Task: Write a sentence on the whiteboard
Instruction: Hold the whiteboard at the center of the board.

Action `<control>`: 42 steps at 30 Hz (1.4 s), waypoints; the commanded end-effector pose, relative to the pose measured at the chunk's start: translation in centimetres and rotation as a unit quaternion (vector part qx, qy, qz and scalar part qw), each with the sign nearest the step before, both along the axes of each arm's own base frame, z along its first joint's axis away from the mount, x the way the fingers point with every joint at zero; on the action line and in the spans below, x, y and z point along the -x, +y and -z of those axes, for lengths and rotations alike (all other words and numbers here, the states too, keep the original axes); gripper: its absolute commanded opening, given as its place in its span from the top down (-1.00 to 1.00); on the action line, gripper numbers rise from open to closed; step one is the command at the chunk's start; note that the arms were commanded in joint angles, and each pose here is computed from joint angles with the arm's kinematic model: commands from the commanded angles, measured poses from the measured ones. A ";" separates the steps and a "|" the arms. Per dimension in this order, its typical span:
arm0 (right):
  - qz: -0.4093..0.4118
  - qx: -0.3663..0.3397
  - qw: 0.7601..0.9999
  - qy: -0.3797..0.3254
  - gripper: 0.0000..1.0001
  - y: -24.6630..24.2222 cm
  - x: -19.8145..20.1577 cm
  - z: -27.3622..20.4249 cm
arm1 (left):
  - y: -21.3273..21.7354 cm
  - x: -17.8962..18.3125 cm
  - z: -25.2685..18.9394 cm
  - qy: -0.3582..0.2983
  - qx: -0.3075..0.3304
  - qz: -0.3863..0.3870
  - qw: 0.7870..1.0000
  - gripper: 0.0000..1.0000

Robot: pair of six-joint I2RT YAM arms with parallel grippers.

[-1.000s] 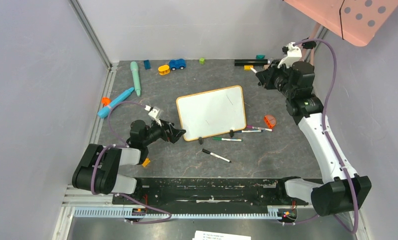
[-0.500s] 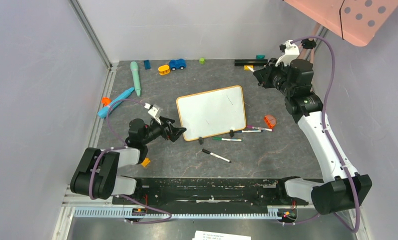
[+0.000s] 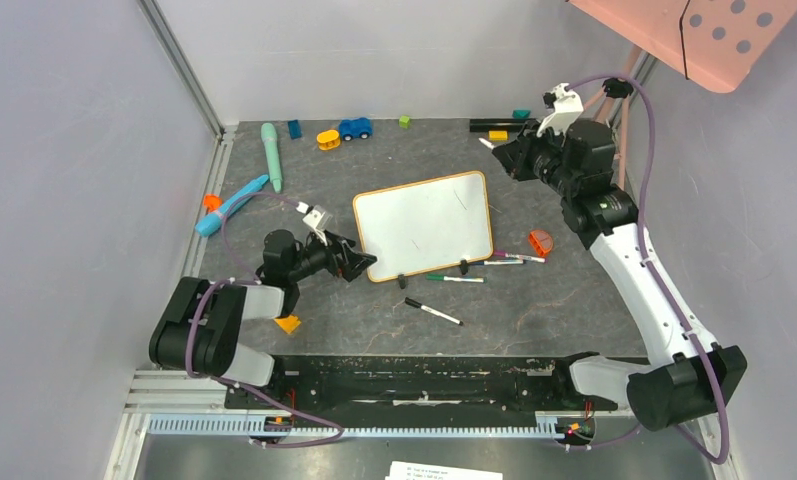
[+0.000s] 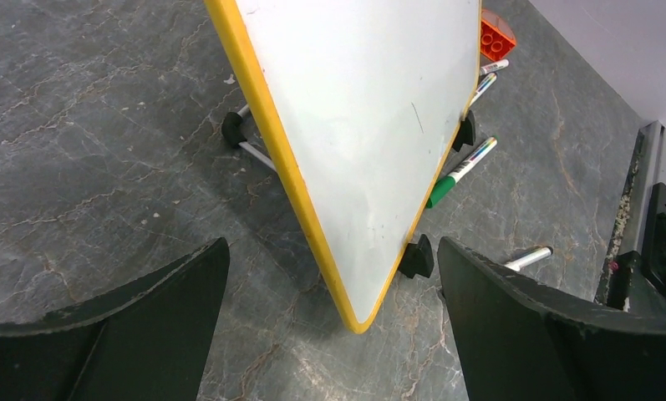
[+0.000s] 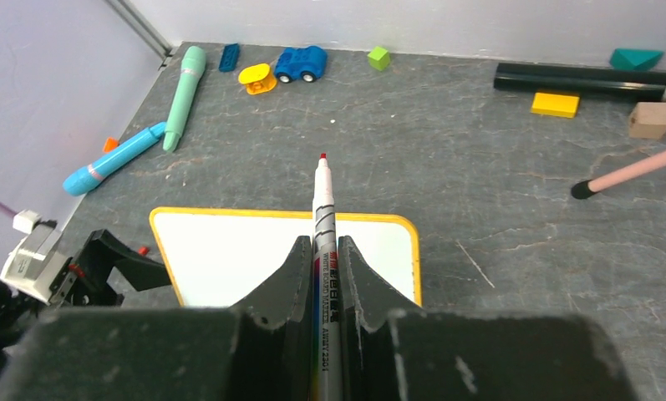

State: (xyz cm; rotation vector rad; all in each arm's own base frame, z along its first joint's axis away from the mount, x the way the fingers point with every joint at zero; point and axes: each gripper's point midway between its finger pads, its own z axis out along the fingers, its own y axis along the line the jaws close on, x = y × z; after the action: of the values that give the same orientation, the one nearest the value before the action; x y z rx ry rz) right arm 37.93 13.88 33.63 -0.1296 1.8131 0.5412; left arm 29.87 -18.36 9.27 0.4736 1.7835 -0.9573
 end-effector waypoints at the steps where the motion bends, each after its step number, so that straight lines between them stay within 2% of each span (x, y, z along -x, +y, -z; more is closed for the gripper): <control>1: -0.021 -0.002 0.999 -0.031 1.00 1.4 0.1 -1.5 | -0.1 -1.2 -0.9 -0.039 -0.012 0.014 0.999 -0.99; 5: -0.028 -0.003 0.999 -0.032 1.00 2.1 0.1 -1.6 | -0.1 -1.6 -0.7 -0.048 -0.006 0.005 0.999 -0.99; 9: -0.034 0.000 0.999 -0.034 1.00 2.5 0.1 -1.7 | -0.8 -2.1 -0.4 -0.027 0.009 0.026 0.999 -0.99; 15: -0.044 0.001 0.998 -0.032 1.00 3.2 0.1 -1.3 | -0.8 -1.9 0.3 -0.011 0.003 0.034 0.999 -0.75; 17: -0.047 0.001 0.998 -0.032 1.00 3.5 0.2 -1.1 | -0.9 -1.8 0.4 -0.011 0.003 0.040 0.999 -0.64; 21: -0.050 0.002 0.998 -0.033 1.00 3.7 0.5 -1.0 | -1.4 -1.8 0.2 -0.009 0.011 0.058 0.998 -0.17; 23: -0.050 0.003 0.998 -0.034 1.00 3.7 0.6 -0.9 | -2.0 -1.2 0.1 -0.010 0.017 0.091 0.996 -0.10; 26: -0.050 0.004 0.998 -0.037 1.00 3.7 0.8 -0.9 | -2.3 -1.0 0.0 -0.010 0.021 0.109 0.994 -0.10; 28: -0.050 0.004 0.998 -0.035 1.00 3.8 0.9 -0.6 | -2.3 -1.3 0.2 -0.005 0.018 0.107 0.994 0.07; 31: -0.051 0.003 0.998 -0.034 1.00 3.8 1.0 -0.3 | -2.2 -1.3 0.3 -0.006 0.015 0.108 0.994 0.20; 36: -0.054 0.001 0.998 -0.034 1.00 4.2 1.1 0.1 | -2.0 -1.6 0.5 -0.005 0.006 0.098 0.995 0.63; 38: -0.057 0.001 0.998 -0.032 1.00 4.4 1.1 0.3 | -2.0 -1.9 0.9 0.006 0.003 0.099 0.995 0.94; 42: -0.060 0.004 0.998 -0.032 1.00 4.7 1.2 0.6 | -2.2 -2.1 0.9 0.011 0.003 0.105 0.994 0.96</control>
State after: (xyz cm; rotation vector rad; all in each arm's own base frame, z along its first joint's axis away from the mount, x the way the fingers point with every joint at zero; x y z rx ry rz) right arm 36.90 18.40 30.95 -0.2431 1.8372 0.6104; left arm 30.05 -21.35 9.02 0.6569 1.7723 -1.2243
